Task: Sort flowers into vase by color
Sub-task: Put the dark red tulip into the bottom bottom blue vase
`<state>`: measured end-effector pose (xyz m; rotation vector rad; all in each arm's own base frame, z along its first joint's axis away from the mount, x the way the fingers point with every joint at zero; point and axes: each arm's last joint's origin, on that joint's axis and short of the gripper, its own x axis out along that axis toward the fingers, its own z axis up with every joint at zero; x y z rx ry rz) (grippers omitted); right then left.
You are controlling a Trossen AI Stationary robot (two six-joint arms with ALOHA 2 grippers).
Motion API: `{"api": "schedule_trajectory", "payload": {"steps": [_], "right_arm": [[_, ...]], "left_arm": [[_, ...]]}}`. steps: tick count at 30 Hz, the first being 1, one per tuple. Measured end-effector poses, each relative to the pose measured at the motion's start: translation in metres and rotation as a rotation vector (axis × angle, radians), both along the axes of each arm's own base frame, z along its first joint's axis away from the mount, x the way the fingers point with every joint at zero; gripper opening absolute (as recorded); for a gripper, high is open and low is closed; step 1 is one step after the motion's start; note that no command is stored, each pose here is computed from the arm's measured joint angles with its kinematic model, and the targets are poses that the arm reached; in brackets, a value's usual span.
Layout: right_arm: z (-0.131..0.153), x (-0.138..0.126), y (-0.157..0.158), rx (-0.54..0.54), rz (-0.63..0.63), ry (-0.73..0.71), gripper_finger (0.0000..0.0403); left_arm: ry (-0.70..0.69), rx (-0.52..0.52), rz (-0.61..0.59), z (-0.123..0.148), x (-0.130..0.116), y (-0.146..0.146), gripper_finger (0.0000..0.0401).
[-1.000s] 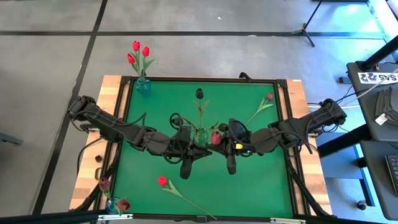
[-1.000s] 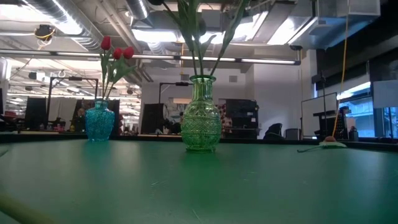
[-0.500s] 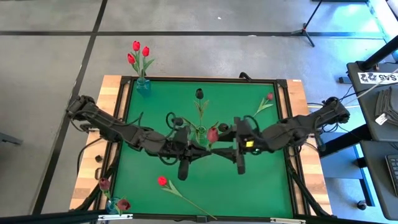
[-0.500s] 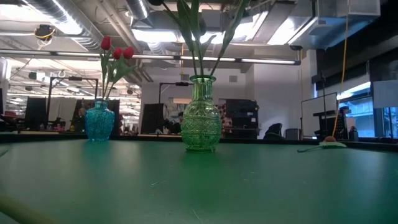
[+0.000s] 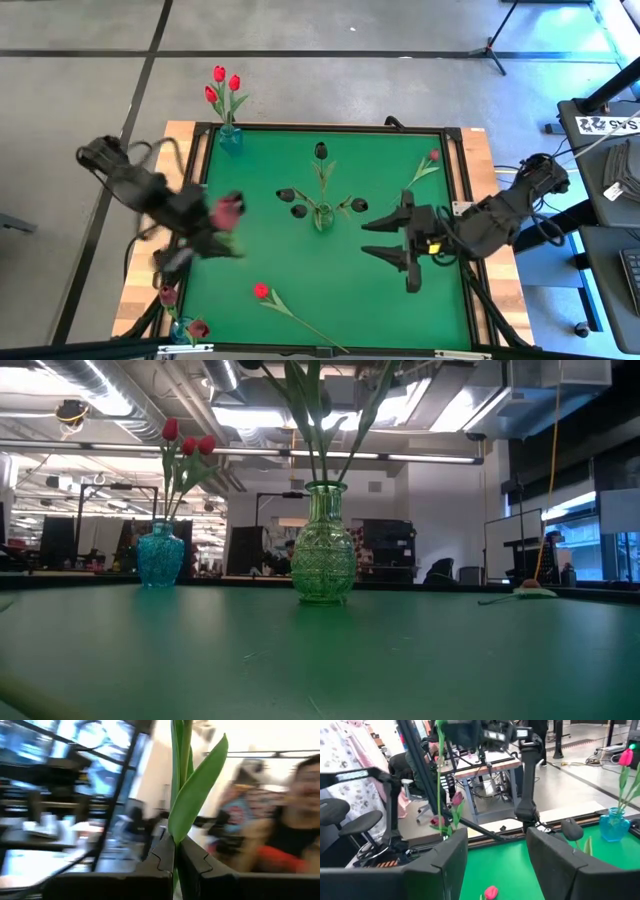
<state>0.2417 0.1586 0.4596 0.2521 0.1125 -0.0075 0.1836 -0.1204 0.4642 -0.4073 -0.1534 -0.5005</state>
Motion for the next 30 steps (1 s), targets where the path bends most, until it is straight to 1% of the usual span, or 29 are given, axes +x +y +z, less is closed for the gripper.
{"api": "schedule_trajectory", "payload": {"steps": [3, 7, 13, 17, 20, 24, 28, 30], "right_arm": [[-0.002, -0.002, 0.005, -0.008, 0.015, 0.010, 0.0198], [-0.004, -0.005, 0.011, -0.014, 0.000, 0.014, 0.0198], [-0.009, -0.006, 0.022, 0.067, -0.042, 0.024, 0.0198], [-0.017, 0.001, 0.027, 0.120, -0.118, 0.030, 0.0198], [-0.026, 0.009, 0.033, 0.170, -0.148, 0.046, 0.0198], [-0.037, 0.018, 0.039, 0.204, -0.238, 0.045, 0.0198], [-0.049, 0.027, 0.046, 0.249, -0.290, 0.048, 0.0198], [-0.053, 0.030, 0.048, 0.279, -0.304, 0.047, 0.0198]], "left_arm": [[-0.003, -0.005, -0.081, 0.005, -0.019, -0.003, 0.0000], [0.020, 0.015, -0.130, 0.002, -0.029, -0.015, 0.0000], [0.018, 0.048, -0.219, 0.001, -0.044, -0.030, 0.0000], [0.068, 0.075, -0.310, -0.005, -0.057, -0.042, 0.0000], [0.079, 0.059, -0.387, -0.005, -0.069, -0.051, 0.0000], [0.065, 0.045, -0.468, -0.003, -0.083, -0.060, 0.0000], [0.040, 0.042, -0.502, -0.001, -0.091, -0.063, 0.0000], [0.010, 0.059, -0.479, 0.000, -0.092, -0.063, 0.0000]]}}
